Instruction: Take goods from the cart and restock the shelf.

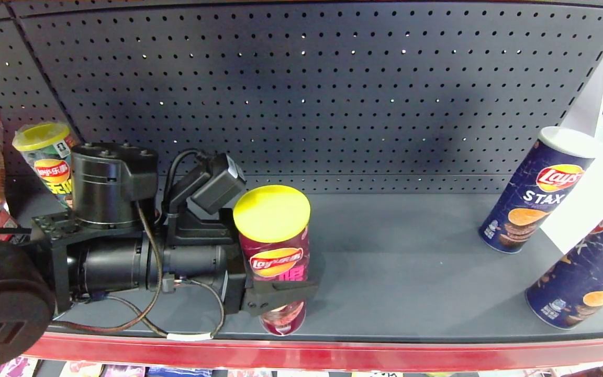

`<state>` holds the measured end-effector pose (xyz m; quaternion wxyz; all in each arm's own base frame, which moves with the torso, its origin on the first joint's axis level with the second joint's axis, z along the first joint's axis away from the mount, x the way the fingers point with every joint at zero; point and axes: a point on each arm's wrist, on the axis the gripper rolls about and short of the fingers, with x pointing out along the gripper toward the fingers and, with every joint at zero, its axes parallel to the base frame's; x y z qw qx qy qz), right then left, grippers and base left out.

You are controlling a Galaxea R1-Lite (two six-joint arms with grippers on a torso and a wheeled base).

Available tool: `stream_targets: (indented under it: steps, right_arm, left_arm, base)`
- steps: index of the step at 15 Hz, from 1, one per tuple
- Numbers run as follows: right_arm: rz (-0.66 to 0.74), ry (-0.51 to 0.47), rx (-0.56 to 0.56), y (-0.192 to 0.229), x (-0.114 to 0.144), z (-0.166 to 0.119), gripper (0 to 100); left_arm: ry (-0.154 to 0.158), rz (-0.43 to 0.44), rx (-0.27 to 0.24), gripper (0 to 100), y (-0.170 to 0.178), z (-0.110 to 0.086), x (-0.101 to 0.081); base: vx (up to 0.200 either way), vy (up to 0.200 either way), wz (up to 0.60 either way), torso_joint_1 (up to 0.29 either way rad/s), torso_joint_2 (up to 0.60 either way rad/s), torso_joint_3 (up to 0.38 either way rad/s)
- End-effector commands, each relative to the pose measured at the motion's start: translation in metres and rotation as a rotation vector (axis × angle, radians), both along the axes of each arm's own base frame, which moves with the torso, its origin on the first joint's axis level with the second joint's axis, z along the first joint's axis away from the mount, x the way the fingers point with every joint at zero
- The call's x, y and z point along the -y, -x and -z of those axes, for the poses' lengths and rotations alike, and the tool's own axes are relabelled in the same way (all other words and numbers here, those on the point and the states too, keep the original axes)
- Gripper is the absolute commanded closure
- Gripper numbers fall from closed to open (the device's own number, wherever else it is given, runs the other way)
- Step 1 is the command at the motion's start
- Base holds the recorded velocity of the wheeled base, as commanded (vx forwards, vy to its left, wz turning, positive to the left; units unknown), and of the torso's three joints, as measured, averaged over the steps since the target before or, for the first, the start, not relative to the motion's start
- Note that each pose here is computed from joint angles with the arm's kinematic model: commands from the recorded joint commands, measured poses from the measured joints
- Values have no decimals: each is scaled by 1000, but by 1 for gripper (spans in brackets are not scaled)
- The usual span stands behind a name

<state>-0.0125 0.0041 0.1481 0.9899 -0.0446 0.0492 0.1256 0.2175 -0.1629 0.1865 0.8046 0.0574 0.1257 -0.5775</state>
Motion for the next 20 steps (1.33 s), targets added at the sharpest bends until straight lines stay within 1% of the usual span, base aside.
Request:
stream_targets:
  steps: [1, 3, 4, 5, 7, 8, 9, 10, 12, 13, 14, 17, 20]
  right_arm:
    - [-8, 0, -5, -2, 0, -5, 100]
    - [-25, 1, -23, -9, -1, -18, 100]
    - [-66, -1, -43, -18, -2, -32, 100]
    - [-83, 0, -55, -23, -3, -36, 100]
    - [-165, 7, -121, -44, -6, -49, 100]
    - [-214, 15, -138, -52, -9, -56, 100]
    - [-231, 17, -146, -55, -11, -59, 100]
    - [-292, 26, -175, -68, -18, -66, 100]
    - [-347, 35, -192, -87, -27, -82, 100]
    - [-384, 42, -205, -102, -36, -91, 100]
    - [-399, 49, -220, -114, -44, -95, 100]
    - [-427, 59, -208, -154, -69, -101, 100]
    - [-465, 68, -198, -181, -95, -105, 100]
  left_arm:
    - [-3, -6, 1, 0, 10, 1, -8]
    - [1, -28, 15, 0, 23, -3, -18]
    - [2, -73, 31, 0, 32, -5, -29]
    - [3, -89, 37, 0, 37, -6, -33]
    - [10, -169, 68, 0, 60, -9, -50]
    - [5, -211, 82, 0, 69, -8, -57]
    - [2, -228, 86, 0, 72, -8, -59]
    - [2, -250, 85, 0, 82, -3, -66]
    - [19, -257, 97, 0, 92, -4, -73]
    - [24, -275, 108, 0, 98, -3, -77]
    - [27, -294, 106, 0, 102, -1, -80]
    - [40, -322, 127, 0, 110, -2, -86]
    - [36, -374, 140, 0, 115, 0, -90]
  base:
    - [0, 0, 0, 0, 0, 0]
    - [0, 0, 0, 0, 0, 0]
    - [0, 0, 0, 0, 0, 0]
    - [0, 0, 0, 0, 0, 0]
    - [0, 0, 0, 0, 0, 0]
    - [0, 0, 0, 0, 0, 0]
    - [0, 0, 0, 0, 0, 0]
    - [0, 0, 0, 0, 0, 0]
    - [0, 0, 0, 0, 0, 0]
    - [0, 0, 0, 0, 0, 0]
    - [0, 0, 0, 0, 0, 0]
    - [0, 0, 0, 0, 0, 0]
    - [0, 0, 0, 0, 0, 0]
